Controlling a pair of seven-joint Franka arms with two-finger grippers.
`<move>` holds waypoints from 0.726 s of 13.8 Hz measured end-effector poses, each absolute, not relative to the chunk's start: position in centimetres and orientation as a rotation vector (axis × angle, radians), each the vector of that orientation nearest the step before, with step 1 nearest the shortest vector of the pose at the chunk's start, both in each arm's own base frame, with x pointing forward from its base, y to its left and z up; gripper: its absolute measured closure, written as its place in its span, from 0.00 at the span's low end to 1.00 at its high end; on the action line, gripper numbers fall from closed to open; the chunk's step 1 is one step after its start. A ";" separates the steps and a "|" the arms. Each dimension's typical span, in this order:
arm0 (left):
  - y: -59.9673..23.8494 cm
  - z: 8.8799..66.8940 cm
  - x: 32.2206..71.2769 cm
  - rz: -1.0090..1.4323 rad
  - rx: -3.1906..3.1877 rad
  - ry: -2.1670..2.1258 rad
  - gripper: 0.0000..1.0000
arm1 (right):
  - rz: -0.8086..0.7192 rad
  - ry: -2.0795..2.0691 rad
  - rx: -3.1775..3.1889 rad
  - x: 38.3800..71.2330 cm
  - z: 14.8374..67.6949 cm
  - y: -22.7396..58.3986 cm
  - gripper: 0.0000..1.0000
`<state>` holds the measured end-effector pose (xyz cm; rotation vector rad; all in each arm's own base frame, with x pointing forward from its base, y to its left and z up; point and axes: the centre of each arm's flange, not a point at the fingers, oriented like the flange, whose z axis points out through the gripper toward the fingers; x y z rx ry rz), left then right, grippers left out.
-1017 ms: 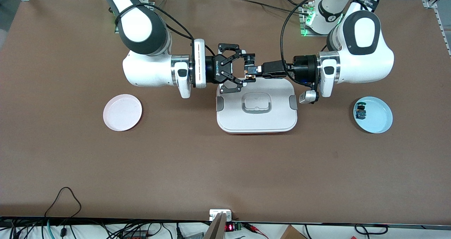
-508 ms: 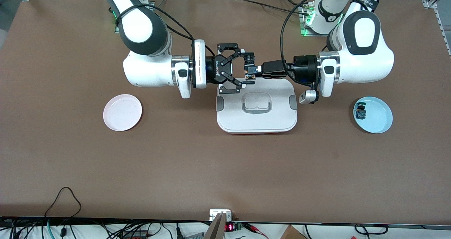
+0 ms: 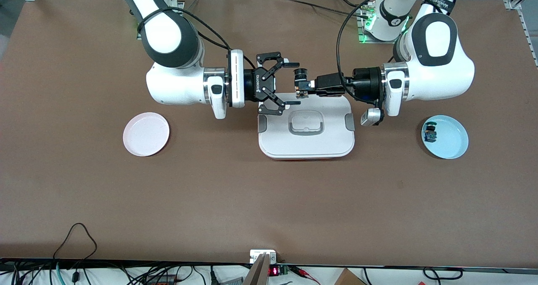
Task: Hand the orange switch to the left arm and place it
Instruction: 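Carry the switch to the blue plate while the right gripper withdraws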
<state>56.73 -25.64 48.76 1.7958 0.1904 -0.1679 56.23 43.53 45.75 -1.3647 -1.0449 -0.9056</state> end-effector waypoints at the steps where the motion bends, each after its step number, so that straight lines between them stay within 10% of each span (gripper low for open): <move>1: -25.5 48.8 56.8 -0.158 1.835 0.164 0.59 | -0.918 -1.039 -1.372 56.7 45.9 42.7 0.00; 10: -14.7 46.4 57.8 -0.129 2.405 -0.431 0.59 | -0.838 -1.048 -1.411 60.2 43.2 30.4 0.00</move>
